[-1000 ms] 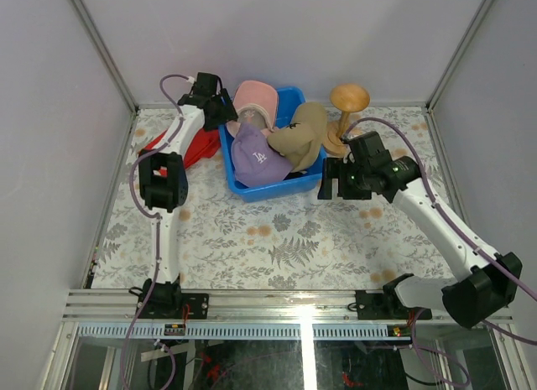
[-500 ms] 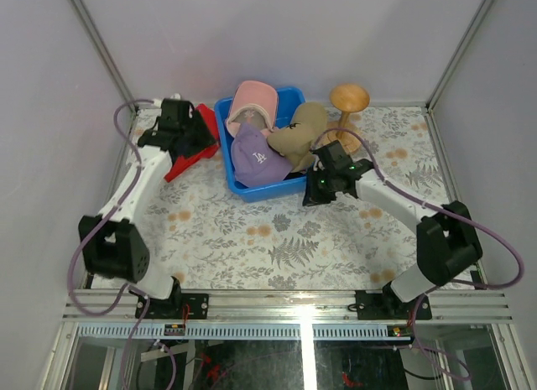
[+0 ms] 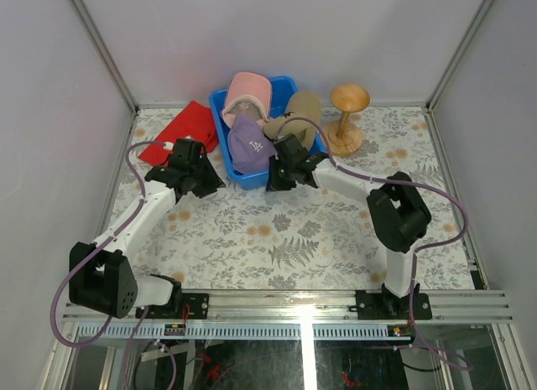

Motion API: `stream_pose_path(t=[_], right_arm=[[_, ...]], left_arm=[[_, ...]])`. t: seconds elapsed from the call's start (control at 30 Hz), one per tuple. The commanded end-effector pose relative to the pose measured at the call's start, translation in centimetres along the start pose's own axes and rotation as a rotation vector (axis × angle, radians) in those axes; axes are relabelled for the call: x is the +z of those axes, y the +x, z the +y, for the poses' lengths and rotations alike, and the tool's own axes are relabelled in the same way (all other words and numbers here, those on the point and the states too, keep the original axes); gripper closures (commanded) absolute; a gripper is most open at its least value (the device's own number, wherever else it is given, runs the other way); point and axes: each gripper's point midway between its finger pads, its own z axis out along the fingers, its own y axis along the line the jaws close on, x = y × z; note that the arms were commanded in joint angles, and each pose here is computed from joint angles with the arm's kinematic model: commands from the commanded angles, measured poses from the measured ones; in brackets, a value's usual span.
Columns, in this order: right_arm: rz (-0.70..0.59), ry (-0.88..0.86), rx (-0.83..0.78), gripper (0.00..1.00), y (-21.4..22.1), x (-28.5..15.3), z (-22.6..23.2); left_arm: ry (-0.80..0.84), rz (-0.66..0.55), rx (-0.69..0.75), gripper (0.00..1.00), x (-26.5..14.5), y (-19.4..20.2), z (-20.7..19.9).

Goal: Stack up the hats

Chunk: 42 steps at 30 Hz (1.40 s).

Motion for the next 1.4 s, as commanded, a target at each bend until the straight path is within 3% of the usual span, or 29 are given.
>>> stream_pose_path(t=[0.0, 0.1, 0.23, 0.47, 0.63, 0.87, 1.17, 1.37], right_arm=[[-0.093, -0.074, -0.006, 0.79, -4.6, 1.9, 3.8], [-0.097, -0.089, -0.051, 0.81, -5.9, 1.9, 5.1], [-0.142, -0.085, -0.117, 0.8, -6.5, -1.4, 5.2], [-0.287, 0.114, -0.184, 0.72, -6.2, -10.8, 0.3], [-0.313, 0.193, -0.2, 0.68, -6.0, -14.4, -1.7], [-0.297, 0.299, -0.146, 0.66, -5.4, -16.0, -6.0], [-0.322, 0.334, -0.105, 0.62, -7.6, -18.1, -8.8], [-0.362, 0.378, -0.077, 0.53, -11.2, -20.1, -10.5]], left_arm=[[0.047, -0.04, -0.025, 0.67, -0.1, -1.0, -1.8], [0.069, -0.039, -0.033, 0.65, 0.6, -1.3, -2.5], [0.104, -0.04, -0.026, 0.63, 2.1, -1.5, -4.2], [0.053, -0.067, 0.0, 0.63, 6.5, -2.2, -4.3], [-0.055, -0.121, 0.044, 0.66, 9.5, -4.1, -2.9], [-0.161, -0.161, 0.033, 0.68, 10.9, -7.3, -0.5], [-0.246, -0.187, -0.054, 0.68, 11.8, -13.8, 6.3], [-0.213, -0.213, -0.025, 0.68, 11.1, -17.1, 5.3]])
